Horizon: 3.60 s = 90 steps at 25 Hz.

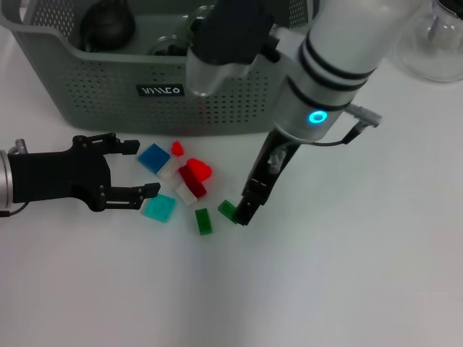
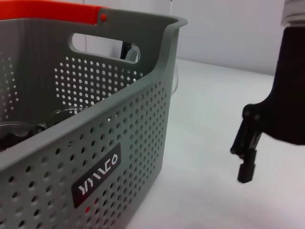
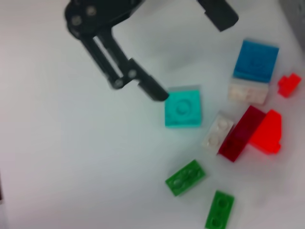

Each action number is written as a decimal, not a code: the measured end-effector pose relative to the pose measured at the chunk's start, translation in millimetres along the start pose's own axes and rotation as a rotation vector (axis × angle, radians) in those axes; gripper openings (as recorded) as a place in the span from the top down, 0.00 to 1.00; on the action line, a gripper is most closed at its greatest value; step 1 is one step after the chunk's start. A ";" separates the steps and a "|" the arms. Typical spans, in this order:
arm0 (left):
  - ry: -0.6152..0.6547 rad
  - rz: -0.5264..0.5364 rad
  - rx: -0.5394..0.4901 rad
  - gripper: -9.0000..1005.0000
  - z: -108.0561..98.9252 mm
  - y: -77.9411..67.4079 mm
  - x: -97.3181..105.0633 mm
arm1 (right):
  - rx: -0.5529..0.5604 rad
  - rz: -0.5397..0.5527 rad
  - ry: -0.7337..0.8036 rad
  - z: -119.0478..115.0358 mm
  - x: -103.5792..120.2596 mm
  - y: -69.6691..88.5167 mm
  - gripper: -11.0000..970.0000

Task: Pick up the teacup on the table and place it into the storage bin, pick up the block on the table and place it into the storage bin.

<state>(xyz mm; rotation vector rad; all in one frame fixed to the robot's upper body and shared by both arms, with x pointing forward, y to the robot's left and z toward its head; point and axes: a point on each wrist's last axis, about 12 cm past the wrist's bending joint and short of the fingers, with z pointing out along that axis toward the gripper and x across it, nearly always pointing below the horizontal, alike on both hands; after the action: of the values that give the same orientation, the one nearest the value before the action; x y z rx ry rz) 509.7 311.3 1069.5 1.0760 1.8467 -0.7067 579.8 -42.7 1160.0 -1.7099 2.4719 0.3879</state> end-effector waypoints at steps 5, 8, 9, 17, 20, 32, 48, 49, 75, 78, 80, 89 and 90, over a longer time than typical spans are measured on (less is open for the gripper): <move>0.002 0.000 -0.005 0.14 0.0 0.5 0.2 | 0.041 -0.025 -0.031 17.7 -5.0 3.0 0.10; 0.003 -0.001 -0.010 0.14 0.7 0.8 0.5 | 0.047 -0.036 -0.045 27.9 -4.5 5.6 0.10; 0.003 -0.001 -0.011 0.14 0.8 0.8 0.5 | 0.051 -0.037 -0.049 30.5 -3.9 5.6 0.10; 0.002 -0.003 -0.010 0.14 1.6 0.3 0.7 | 0.069 -0.060 -0.041 44.3 0.7 8.1 0.10; 0.000 -0.004 -0.009 0.14 2.3 -0.2 0.7 | 0.082 -0.070 -0.045 48.2 1.4 8.5 0.11; -0.001 -0.006 -0.008 0.14 2.8 -1.2 1.4 | 0.100 -0.076 -0.054 55.0 5.6 6.6 0.31; -0.001 0.007 -0.014 0.14 4.6 -0.8 1.0 | 0.106 -0.082 -0.052 56.5 6.0 6.9 0.53; 0.000 0.007 -0.014 0.14 4.6 -0.8 1.0 | 0.106 -0.083 -0.052 56.6 6.1 7.0 0.56; -0.004 0.004 -0.012 0.14 6.8 -2.1 0.9 | 0.106 -0.057 -0.046 57.8 4.6 8.9 0.71; -0.004 0.004 -0.012 0.14 6.8 -2.2 0.9 | 0.100 -0.066 -0.066 53.2 3.1 11.9 0.76; -0.003 0.003 -0.013 0.14 6.3 -2.4 1.6 | 0.107 -0.063 -0.074 47.9 4.0 12.5 0.78; -0.012 -0.031 -0.054 0.14 -7.5 -3.1 10.5 | 0.082 0.036 -0.098 -18.7 24.0 6.1 0.77; -0.011 -0.035 -0.058 0.14 -9.5 -4.0 12.3 | 0.073 0.046 -0.120 -29.5 25.2 5.7 0.76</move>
<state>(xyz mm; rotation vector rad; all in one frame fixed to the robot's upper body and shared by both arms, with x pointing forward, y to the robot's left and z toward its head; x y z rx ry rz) 499.3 321.8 1063.3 1.0023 1.8696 -0.6738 567.0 -71.5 1183.2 -1.5566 2.4128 0.3873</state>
